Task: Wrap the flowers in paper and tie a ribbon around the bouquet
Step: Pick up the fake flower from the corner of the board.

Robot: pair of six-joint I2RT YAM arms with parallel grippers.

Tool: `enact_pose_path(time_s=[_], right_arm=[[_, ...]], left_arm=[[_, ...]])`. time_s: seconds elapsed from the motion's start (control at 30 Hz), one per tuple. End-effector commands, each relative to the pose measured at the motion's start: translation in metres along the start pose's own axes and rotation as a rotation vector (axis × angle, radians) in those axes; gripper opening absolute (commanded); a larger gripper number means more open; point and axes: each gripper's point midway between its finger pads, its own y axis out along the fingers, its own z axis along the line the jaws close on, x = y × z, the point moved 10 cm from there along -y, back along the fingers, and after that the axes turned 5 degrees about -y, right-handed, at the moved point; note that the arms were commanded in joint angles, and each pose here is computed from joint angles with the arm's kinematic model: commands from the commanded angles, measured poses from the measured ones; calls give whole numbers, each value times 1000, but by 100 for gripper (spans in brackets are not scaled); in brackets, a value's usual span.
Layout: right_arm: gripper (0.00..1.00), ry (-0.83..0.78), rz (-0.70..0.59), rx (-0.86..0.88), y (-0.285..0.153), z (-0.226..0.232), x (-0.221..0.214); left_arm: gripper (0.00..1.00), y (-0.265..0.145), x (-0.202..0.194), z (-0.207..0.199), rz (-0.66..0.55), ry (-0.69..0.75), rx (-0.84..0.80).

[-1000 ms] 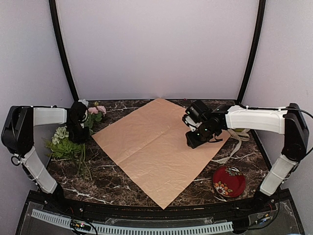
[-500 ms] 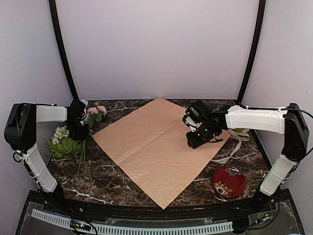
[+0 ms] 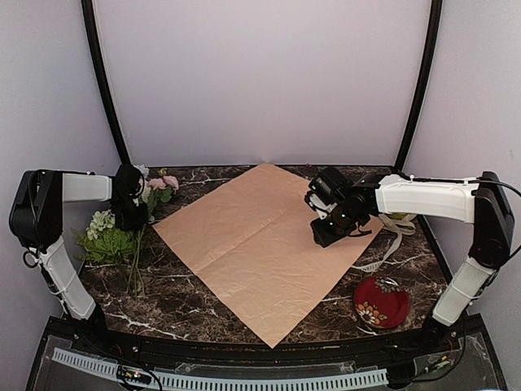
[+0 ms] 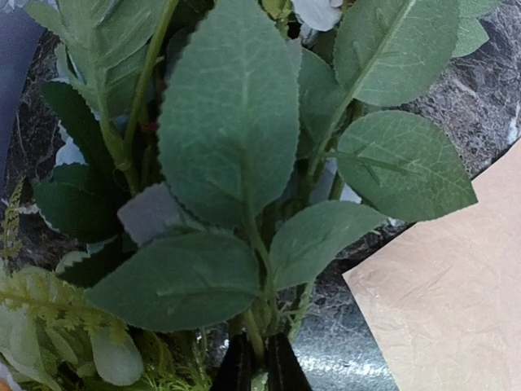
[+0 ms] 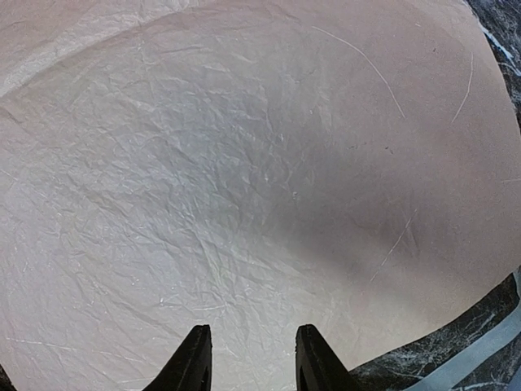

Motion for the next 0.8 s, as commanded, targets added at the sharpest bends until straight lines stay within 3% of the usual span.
enact_pose_path(time_s=[0.0,0.23,0.53,0.63,0.77], right_arm=[[36,-1,-40,-6,-11,1,8],[36,3,-61,-17,-20,-2,10],[36,4,-111,7,-30,-1,17],[36,-8,-182,68,-46,1,23],[37,-29,-364,225,-74,10,46]], left_arm=[[0,-14,6,4,-46,-30,1],[0,-61,13,11,-189,-99,-34],[0,-137,21,20,-495,-67,-150],[0,-170,18,19,-627,-40,-295],[0,-223,3,-4,-770,103,-691]])
